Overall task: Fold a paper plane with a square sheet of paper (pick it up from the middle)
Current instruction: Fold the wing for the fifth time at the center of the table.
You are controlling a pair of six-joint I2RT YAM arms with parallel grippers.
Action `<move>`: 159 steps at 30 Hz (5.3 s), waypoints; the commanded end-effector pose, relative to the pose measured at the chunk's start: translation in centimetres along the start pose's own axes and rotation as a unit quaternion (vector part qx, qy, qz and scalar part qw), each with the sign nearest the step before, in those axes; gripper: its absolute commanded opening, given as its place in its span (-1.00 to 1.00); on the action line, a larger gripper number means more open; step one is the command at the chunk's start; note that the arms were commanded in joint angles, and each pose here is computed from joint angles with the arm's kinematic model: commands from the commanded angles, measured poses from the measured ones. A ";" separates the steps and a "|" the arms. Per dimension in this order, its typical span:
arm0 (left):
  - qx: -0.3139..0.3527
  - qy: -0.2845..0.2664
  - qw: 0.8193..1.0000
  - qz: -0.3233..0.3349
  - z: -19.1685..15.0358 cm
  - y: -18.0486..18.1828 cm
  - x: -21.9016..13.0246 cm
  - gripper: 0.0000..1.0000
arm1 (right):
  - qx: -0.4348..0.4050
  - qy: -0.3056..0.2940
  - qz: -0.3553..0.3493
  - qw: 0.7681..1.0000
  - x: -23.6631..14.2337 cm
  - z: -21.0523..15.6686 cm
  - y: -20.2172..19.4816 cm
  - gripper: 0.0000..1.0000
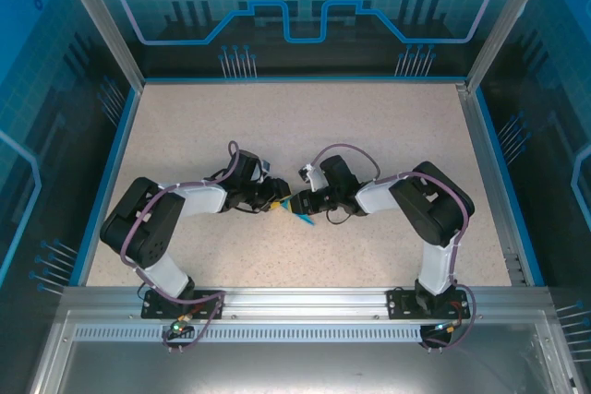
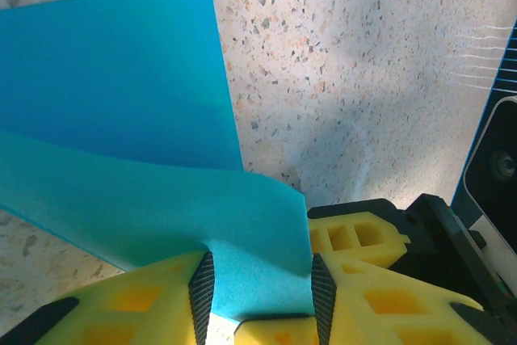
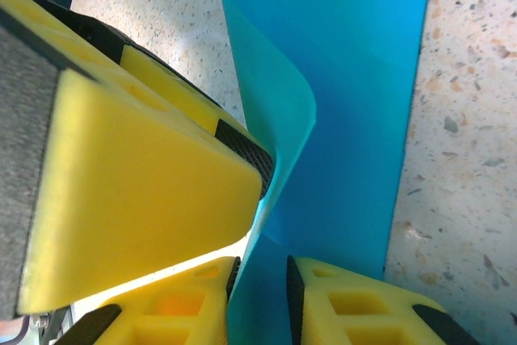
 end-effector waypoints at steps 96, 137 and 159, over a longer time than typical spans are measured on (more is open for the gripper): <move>-0.006 0.019 0.992 0.125 -0.7 3.5 1.2 -0.80 | 0.130 0.053 -0.030 0.990 -0.1 -0.8 -2.5 -0.77; 0.015 0.035 0.996 0.086 -1.0 2.6 1.6 -0.85 | 0.135 0.073 -0.066 0.986 -3.0 0.4 0.0 -0.64; 0.062 0.032 0.998 -0.002 -0.5 -1.7 0.2 -0.63 | 0.175 0.098 -0.082 0.976 -2.1 -1.8 -2.1 -0.83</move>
Point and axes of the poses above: each hand's point on the last joint's axis, 136 mm out from that joint toward the fingers, its own x axis out along the fingers, its own y axis along the line the jaws close on, z = x × y, the point moved 5 cm from there along -x, back along the fingers
